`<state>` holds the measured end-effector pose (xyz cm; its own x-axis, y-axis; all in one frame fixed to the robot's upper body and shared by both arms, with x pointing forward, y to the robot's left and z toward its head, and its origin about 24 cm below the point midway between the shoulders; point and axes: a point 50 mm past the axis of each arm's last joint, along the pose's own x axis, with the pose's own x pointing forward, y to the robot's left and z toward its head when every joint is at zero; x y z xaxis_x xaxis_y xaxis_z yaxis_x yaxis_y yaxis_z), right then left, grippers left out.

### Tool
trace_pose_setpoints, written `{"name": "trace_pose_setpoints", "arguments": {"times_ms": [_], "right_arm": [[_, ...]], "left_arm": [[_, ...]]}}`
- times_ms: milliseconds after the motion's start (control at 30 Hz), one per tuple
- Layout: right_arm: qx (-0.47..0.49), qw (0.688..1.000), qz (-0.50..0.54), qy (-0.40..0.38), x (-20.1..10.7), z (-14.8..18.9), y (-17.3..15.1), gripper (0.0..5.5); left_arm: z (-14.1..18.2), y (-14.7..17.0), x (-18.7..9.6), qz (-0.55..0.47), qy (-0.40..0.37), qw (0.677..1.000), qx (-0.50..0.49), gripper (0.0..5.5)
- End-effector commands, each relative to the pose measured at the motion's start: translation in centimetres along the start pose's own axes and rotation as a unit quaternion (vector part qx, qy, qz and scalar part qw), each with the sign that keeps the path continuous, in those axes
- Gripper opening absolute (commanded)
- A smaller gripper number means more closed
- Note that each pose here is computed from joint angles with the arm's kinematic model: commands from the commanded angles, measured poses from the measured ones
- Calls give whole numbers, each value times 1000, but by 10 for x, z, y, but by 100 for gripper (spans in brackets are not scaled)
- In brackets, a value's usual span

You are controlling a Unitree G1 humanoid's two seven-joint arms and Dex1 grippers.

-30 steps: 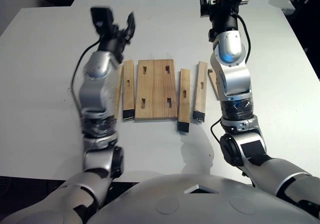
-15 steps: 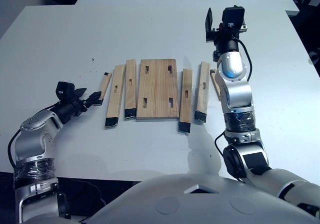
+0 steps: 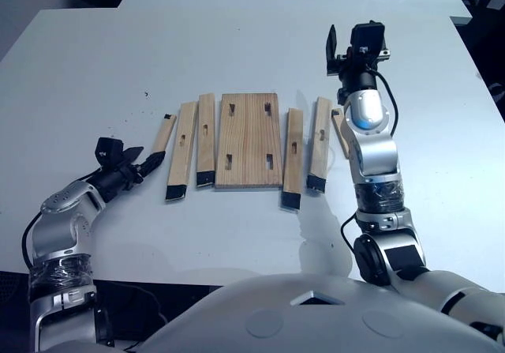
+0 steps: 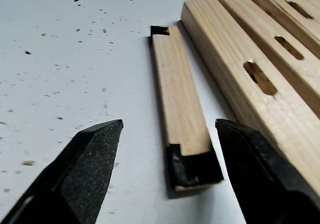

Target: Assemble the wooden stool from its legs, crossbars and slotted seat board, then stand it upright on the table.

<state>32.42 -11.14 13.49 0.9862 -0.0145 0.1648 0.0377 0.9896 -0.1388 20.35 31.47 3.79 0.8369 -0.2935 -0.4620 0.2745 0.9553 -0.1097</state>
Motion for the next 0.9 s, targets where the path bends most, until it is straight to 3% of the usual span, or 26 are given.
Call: {"name": "trace_pose_setpoints", "arguments": {"times_ms": [33,200,500,633,700,767,833,900], "right_arm": [[-2,1000,-3,13,-1,-6,-1,370],[-2,1000,-3,16,-1,-7,-2,373],[-1,1000,-5,20,-2,-10,-1,373],[1,1000,-13,18,0,-9,-1,373],[6,1000,-12,17,3,-7,-3,373],[40,999,5,23,7,-4,-4,373],[131,988,65,42,15,3,-3,373],[255,949,181,35,17,24,3,373]], "left_arm": [[-21,-5,1,1,60,998,21,341],[-42,-8,0,9,99,994,34,264],[-46,-16,-3,-19,101,994,42,134],[-35,-12,-1,-14,80,995,52,133],[-7,-2,4,13,11,999,32,133],[46,3,9,17,-111,994,-5,133],[113,-17,13,-49,-252,965,-44,133],[161,-55,10,-163,-341,924,-60,133]]}}
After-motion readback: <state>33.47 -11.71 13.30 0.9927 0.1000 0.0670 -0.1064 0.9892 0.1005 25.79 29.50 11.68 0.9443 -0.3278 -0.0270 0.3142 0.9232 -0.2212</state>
